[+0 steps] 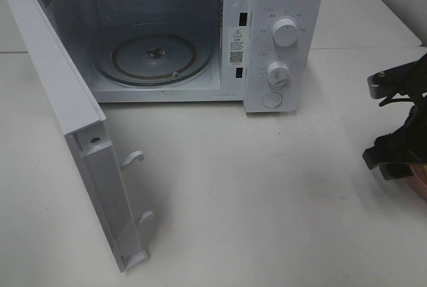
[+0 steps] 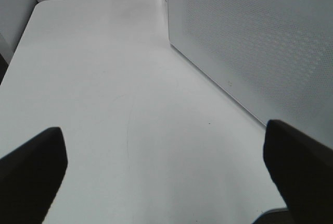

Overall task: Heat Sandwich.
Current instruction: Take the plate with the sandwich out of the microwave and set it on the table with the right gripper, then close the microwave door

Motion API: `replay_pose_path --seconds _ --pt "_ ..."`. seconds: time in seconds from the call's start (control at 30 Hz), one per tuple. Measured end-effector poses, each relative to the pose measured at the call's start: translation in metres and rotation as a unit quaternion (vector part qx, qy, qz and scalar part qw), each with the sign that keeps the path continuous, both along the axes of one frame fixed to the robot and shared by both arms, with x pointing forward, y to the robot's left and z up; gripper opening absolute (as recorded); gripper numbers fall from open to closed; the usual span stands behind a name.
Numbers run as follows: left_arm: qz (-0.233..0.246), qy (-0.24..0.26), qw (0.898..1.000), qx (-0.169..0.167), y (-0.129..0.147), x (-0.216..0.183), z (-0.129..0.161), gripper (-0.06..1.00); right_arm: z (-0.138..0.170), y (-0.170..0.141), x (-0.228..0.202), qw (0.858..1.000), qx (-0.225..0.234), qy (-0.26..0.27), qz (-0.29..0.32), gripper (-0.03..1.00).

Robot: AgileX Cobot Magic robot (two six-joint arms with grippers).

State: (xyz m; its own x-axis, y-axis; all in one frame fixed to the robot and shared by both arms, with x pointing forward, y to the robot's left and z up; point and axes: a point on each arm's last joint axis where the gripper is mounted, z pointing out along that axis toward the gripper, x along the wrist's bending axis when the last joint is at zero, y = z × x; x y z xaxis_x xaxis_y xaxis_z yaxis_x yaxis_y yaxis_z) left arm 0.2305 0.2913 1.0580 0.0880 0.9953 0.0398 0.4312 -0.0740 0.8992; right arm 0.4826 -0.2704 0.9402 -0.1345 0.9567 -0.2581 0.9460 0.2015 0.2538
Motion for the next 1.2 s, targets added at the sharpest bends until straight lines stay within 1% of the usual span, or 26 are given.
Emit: replay_pose_path --seconds 0.07,0.1,0.17,0.23,0.27,0.3,0.4,0.5,0.53,0.6,0.7,0.77,0.87,0.9,0.97,1.0,1.2 --pt "0.000 0.000 1.000 0.000 0.000 0.000 0.000 0.97 0.008 0.001 -0.004 1.000 0.014 -0.005 0.001 0.77" --pt "0.000 0.000 1.000 0.000 0.000 0.000 0.000 0.97 0.017 0.002 -0.008 0.999 0.028 -0.016 0.000 0.79" --pt "0.000 0.000 1.000 0.000 0.000 0.000 0.000 0.97 0.021 0.003 -0.010 0.999 0.035 -0.020 -0.001 0.79" --pt "0.000 0.000 1.000 0.000 0.000 0.000 0.000 0.97 0.031 0.005 -0.015 0.998 0.054 -0.033 -0.004 0.80" --pt "0.000 0.000 1.000 0.000 0.000 0.000 0.000 0.97 0.031 0.005 -0.015 0.998 0.054 -0.033 -0.004 0.80" --pt "0.000 0.000 1.000 0.000 0.000 0.000 0.000 0.97 0.041 0.006 -0.020 0.997 0.071 -0.043 -0.006 0.80" --pt "0.000 0.000 1.000 0.000 0.000 0.000 0.000 0.97 0.061 0.007 -0.033 0.993 0.097 -0.071 -0.002 0.80" --pt "0.000 0.000 1.000 0.000 0.000 0.000 0.000 0.97 0.070 0.006 -0.039 0.991 0.107 -0.084 -0.002 0.79" --pt "0.000 0.000 1.000 0.000 0.000 0.000 0.000 0.97 0.079 0.006 -0.046 0.989 0.114 -0.096 -0.001 0.79" --pt "0.000 0.000 1.000 0.000 0.000 0.000 0.000 0.97 0.083 0.005 -0.049 0.988 0.118 -0.100 -0.001 0.78" --pt "0.000 0.000 1.000 0.000 0.000 0.000 0.000 0.97 0.098 0.002 -0.066 0.984 0.127 -0.123 -0.002 0.77" --pt "0.000 0.000 1.000 0.000 0.000 0.000 0.000 0.97 0.101 0.001 -0.070 0.984 0.127 -0.126 -0.002 0.77" --pt "0.000 0.000 1.000 0.000 0.000 0.000 0.000 0.97 0.114 -0.002 -0.086 0.980 0.134 -0.147 -0.004 0.77" --pt "0.000 0.000 1.000 0.000 0.000 0.000 0.000 0.97 0.114 -0.002 -0.086 0.980 0.134 -0.147 -0.004 0.77" --pt "0.000 0.000 1.000 0.000 0.000 0.000 0.000 0.97 0.121 -0.004 -0.095 0.977 0.136 -0.163 -0.002 0.77" --pt "0.000 0.000 1.000 0.000 0.000 0.000 0.000 0.97 0.126 -0.006 -0.104 0.973 0.143 -0.179 -0.002 0.77" --pt "0.000 0.000 1.000 0.000 0.000 0.000 0.000 0.97 0.131 -0.011 -0.129 0.967 0.148 -0.205 0.005 0.77"
